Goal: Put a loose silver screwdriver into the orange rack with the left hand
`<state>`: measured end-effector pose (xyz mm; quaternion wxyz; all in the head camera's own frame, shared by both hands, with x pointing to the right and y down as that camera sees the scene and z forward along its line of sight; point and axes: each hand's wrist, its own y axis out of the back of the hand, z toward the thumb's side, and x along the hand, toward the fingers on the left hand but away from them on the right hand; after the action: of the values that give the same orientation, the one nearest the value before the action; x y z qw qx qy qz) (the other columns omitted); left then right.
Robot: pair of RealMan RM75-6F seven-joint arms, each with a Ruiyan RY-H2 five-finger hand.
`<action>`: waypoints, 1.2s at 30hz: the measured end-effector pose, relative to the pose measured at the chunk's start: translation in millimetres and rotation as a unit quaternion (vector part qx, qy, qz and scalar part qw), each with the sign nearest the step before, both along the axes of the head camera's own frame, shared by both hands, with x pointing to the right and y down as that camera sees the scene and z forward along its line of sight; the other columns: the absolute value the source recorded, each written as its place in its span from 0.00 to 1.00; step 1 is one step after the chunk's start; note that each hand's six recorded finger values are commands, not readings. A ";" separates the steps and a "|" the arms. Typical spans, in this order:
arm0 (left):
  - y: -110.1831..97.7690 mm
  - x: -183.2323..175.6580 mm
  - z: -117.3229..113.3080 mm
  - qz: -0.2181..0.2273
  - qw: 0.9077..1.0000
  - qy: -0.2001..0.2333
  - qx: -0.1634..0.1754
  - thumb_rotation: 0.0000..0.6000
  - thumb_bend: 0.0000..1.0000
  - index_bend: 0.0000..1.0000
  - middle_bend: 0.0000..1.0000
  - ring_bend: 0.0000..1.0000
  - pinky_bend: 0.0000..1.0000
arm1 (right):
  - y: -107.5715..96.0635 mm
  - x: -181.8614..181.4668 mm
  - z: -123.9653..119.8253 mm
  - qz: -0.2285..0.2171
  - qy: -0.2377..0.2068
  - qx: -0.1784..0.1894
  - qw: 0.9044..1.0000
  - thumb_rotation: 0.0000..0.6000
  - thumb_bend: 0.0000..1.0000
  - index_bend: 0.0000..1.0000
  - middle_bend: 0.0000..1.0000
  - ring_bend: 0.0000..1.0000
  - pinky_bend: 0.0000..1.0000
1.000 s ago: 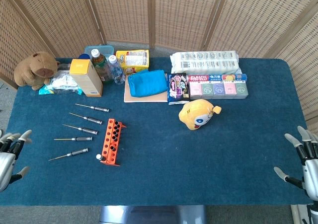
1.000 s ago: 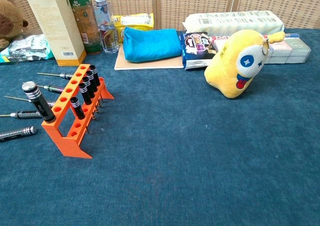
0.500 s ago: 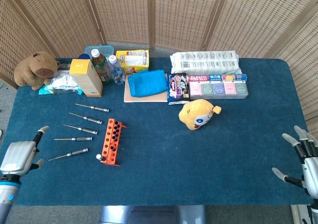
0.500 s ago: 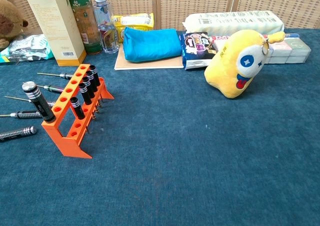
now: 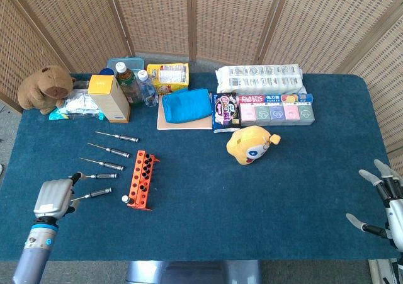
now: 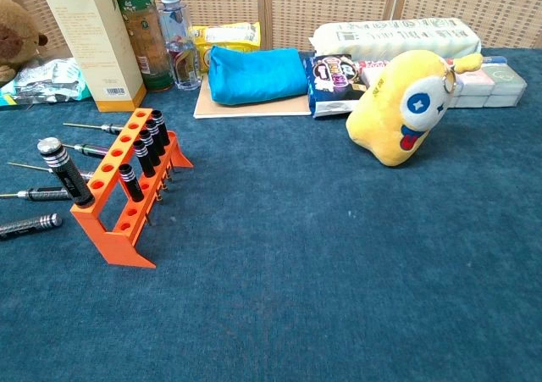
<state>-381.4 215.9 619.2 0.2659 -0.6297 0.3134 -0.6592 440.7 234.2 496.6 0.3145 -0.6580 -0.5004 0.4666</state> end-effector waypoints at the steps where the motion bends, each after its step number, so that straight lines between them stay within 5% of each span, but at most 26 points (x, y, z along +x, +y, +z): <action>1: 1.2 3.1 2.8 -0.003 1.000 -0.002 0.000 1.00 0.29 0.31 1.00 1.00 0.97 | 0.0 -0.3 0.7 -0.001 -0.003 -0.003 1.000 1.00 0.00 0.18 0.02 0.00 0.00; 9: 6.5 27.0 30.9 -0.037 0.999 -0.004 -0.030 1.00 0.30 0.31 1.00 1.00 0.97 | -1.0 1.2 0.0 0.000 -0.012 -0.008 1.000 1.00 0.00 0.18 0.02 0.00 0.00; 36: 6.0 49.0 60.3 -0.053 0.997 -0.023 -0.051 1.00 0.32 0.33 1.00 1.00 0.97 | 0.1 -3.6 1.3 -0.008 -0.023 -0.018 1.000 1.00 0.00 0.18 0.03 0.00 0.00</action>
<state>-332.5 221.9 679.5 0.2051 -0.6093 0.3060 -0.7022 437.2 234.3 498.0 0.2948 -0.6780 -0.4940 0.4576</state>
